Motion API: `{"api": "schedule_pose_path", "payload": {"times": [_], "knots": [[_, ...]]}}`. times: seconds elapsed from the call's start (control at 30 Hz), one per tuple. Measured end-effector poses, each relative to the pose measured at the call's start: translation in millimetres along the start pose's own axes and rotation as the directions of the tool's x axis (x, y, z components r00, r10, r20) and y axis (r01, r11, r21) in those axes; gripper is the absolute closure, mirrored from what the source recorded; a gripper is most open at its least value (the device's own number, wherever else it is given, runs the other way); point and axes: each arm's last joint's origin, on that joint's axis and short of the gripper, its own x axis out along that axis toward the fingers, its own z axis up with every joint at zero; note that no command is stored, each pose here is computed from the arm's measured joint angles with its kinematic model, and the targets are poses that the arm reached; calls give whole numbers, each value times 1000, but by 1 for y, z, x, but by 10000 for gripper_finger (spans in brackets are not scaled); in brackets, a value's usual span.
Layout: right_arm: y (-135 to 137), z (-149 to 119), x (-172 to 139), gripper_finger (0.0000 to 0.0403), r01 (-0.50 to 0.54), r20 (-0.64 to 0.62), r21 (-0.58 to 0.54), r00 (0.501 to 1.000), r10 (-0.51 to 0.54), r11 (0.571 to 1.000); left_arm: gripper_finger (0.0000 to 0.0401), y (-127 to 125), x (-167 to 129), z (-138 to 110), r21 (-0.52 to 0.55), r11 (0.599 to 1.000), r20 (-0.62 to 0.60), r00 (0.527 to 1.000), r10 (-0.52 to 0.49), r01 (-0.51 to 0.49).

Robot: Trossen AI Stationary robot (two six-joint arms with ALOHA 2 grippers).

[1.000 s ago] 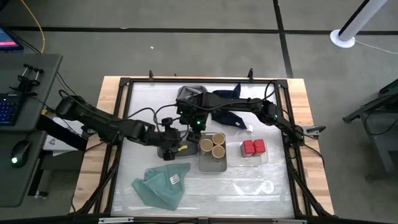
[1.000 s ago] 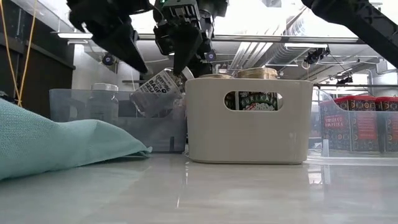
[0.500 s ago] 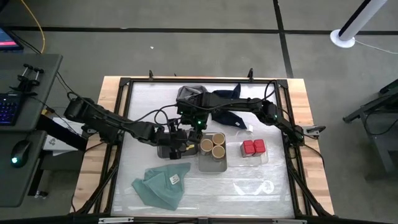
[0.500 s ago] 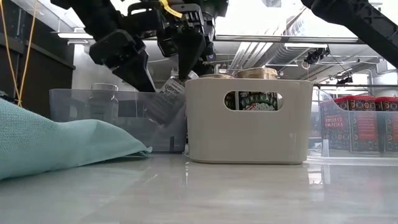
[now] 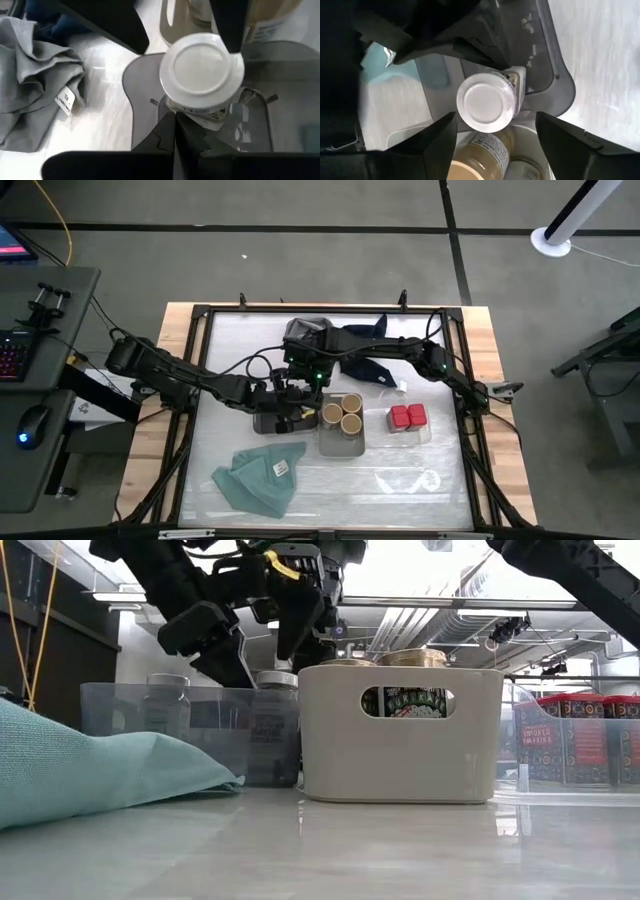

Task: Sort spices by type
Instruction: Put the white spice bottle into the black bin

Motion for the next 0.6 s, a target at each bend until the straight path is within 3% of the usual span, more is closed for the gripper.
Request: {"api": "schedule_pose_path", "payload": {"times": [0.2,0.37,0.47,0.6], "knots": [[0,-1,-20,139,46,50,-71,998,-42,996,401,13,-28,-1,-13,1000,10,1000,14,-14],[3,-10,-59,157,185,126,-160,978,-166,970,401,40,-82,-8,-156,987,80,995,61,-48],[11,-15,-67,198,193,131,-187,977,-170,963,401,53,-119,-14,-314,949,180,979,94,-34],[25,-18,-57,314,194,113,-262,979,-170,945,401,61,-160,-19,-490,867,370,922,111,92]]}}
